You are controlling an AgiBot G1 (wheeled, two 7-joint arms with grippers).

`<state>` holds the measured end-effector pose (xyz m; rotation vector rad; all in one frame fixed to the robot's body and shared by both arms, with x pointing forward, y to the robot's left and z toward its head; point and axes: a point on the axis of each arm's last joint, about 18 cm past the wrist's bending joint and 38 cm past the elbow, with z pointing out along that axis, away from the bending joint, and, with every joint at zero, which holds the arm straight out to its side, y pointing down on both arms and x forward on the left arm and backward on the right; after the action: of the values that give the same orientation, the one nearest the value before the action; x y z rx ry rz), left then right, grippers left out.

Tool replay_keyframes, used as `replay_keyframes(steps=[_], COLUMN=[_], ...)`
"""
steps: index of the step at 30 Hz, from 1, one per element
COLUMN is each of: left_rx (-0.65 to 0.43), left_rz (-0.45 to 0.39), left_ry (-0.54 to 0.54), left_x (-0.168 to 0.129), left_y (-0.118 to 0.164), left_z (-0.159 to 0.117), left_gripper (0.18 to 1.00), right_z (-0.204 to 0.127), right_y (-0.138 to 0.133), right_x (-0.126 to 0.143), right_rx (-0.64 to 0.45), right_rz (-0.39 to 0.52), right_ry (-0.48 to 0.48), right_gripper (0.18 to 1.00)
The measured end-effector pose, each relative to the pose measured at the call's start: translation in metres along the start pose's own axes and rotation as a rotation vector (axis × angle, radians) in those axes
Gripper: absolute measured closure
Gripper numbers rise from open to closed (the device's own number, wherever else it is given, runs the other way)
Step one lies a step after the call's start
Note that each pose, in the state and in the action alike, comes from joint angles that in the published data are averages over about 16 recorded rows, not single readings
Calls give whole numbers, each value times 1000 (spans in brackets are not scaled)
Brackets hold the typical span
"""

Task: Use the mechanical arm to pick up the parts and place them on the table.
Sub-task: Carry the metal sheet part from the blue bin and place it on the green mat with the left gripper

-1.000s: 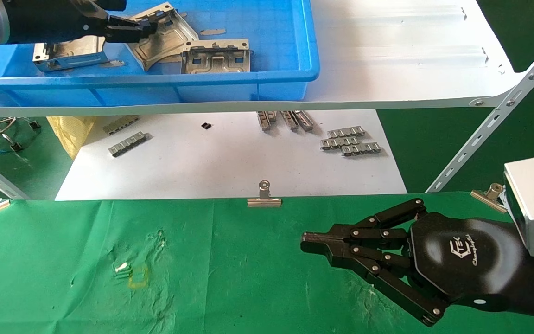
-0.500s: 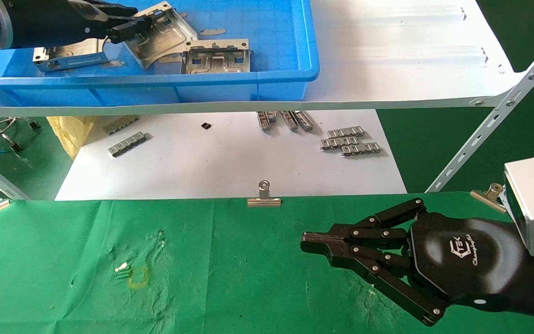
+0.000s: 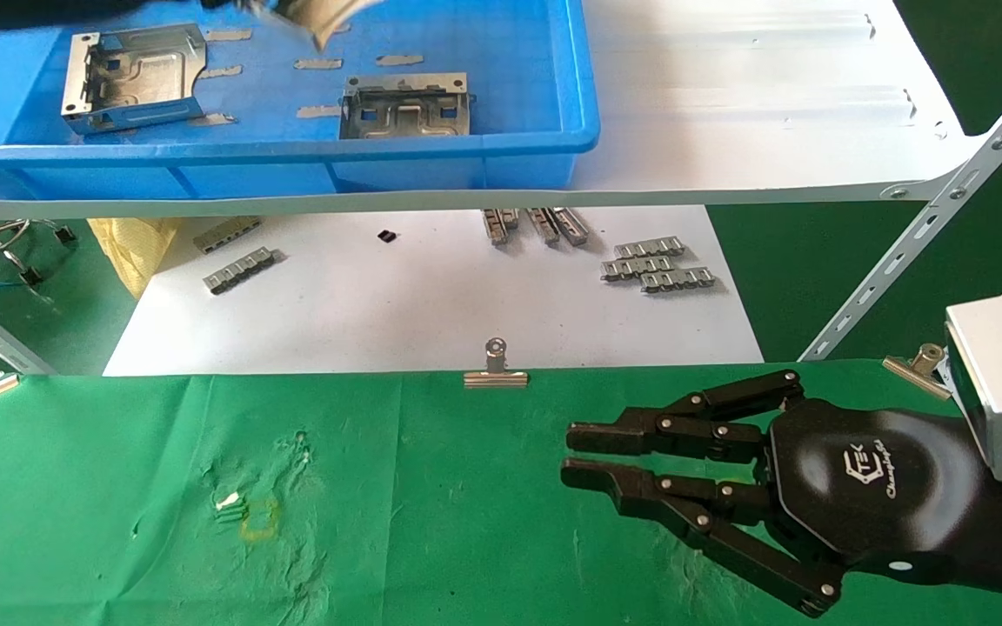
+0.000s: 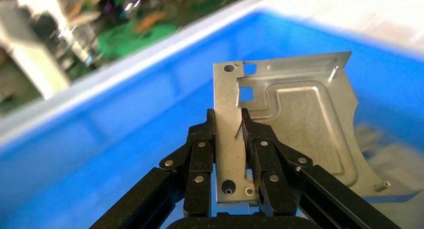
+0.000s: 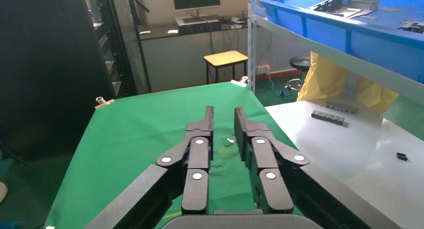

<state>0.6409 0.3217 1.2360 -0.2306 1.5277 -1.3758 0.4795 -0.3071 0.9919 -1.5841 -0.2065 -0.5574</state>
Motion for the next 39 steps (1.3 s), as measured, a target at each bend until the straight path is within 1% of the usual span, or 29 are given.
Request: replay_keyframes(steps=[4, 8, 12, 16, 20, 25, 31, 35, 39], left_rx=[53, 89, 114, 133, 115, 41, -70, -124, -146], left_rz=[46, 103, 159, 201, 239, 296, 415, 497, 551], left_ry=[109, 212, 297, 354, 392, 445, 513, 547, 573], left_x=[14, 29, 43, 55, 68, 89, 107, 113, 117], left_y=[-12, -15, -9, 8, 37, 88, 152, 188, 212], left_z=[-16, -33, -49, -67, -85, -103, -119, -125, -127], left_gripper=[912, 913, 913, 913, 913, 913, 913, 913, 913], right_z=[0, 0, 0, 0, 0, 0, 0, 0, 0], right_y=[0, 0, 0, 0, 0, 0, 0, 0, 0], right_x=[0, 0, 0, 0, 0, 0, 0, 0, 0], right_rx=[0, 0, 0, 0, 0, 0, 0, 0, 0], right_rz=[0, 0, 0, 0, 0, 0, 0, 0, 0], right_ry=[0, 0, 0, 0, 0, 0, 0, 0, 0], right_gripper=[877, 814, 732, 649, 551, 430, 315, 266, 225])
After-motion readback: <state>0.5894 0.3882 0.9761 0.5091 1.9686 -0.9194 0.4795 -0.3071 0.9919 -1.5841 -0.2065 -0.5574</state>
